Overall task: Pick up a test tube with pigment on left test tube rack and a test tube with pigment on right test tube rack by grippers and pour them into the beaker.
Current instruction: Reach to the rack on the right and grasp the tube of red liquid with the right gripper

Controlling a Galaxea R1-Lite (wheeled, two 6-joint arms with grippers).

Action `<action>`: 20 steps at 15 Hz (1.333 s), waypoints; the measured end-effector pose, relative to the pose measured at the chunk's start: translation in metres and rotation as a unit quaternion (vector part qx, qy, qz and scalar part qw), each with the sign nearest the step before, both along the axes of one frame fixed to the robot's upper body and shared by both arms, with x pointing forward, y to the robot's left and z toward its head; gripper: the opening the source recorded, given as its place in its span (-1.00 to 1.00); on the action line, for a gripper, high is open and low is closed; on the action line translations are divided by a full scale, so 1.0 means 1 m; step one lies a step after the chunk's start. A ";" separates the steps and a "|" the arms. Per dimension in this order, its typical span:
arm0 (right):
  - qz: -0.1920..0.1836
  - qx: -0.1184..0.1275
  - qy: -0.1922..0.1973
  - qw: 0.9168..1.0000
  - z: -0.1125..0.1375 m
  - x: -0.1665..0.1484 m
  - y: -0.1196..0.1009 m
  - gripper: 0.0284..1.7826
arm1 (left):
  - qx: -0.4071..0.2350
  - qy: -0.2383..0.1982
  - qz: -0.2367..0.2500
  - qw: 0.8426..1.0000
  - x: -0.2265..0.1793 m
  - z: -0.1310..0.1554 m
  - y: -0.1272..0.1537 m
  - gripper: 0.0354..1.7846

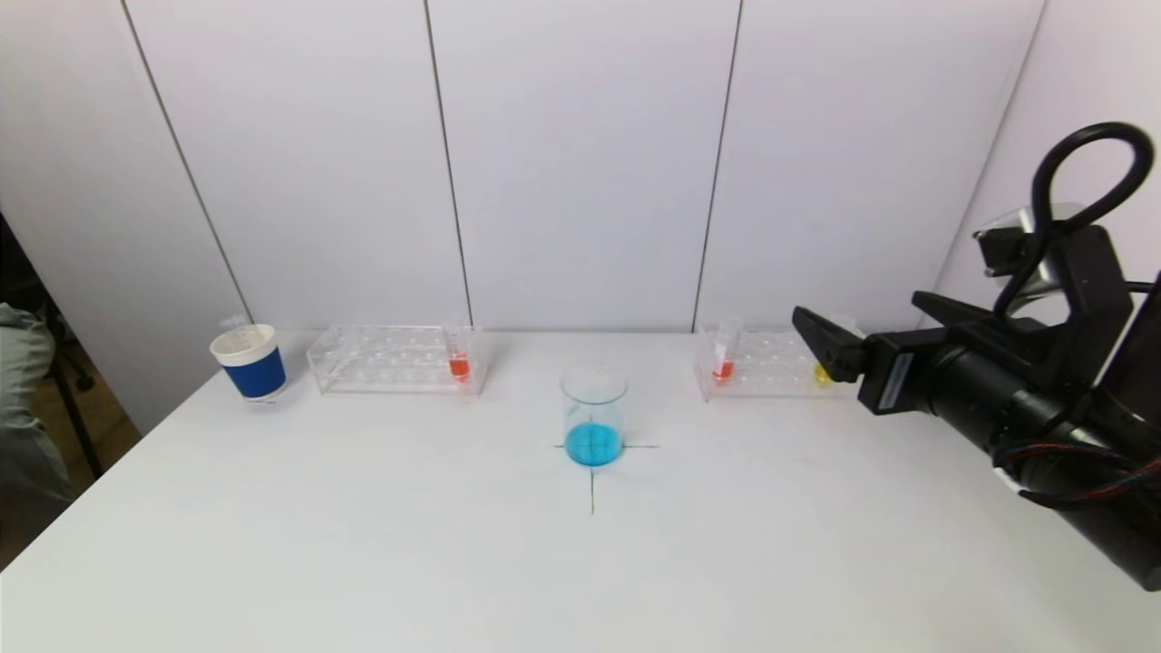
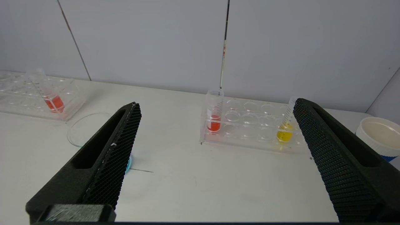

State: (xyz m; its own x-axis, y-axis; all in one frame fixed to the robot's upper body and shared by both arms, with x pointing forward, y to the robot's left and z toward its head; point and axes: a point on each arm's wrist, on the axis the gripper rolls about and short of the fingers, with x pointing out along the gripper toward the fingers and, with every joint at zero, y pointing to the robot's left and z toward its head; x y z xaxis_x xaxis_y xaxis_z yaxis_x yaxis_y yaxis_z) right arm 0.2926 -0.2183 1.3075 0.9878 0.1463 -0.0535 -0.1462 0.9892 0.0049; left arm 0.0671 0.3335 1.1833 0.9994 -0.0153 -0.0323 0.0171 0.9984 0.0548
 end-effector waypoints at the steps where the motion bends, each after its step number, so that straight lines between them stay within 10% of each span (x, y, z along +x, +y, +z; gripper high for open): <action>1: -0.003 -0.001 0.003 1.000 -0.009 0.007 0.004 0.99 | 0.000 0.000 0.000 1.000 0.000 0.000 0.000 0.98; 20: -0.071 -0.012 0.020 0.997 -0.129 0.109 0.036 0.99 | 0.000 0.000 0.000 1.000 0.000 0.000 0.000 0.98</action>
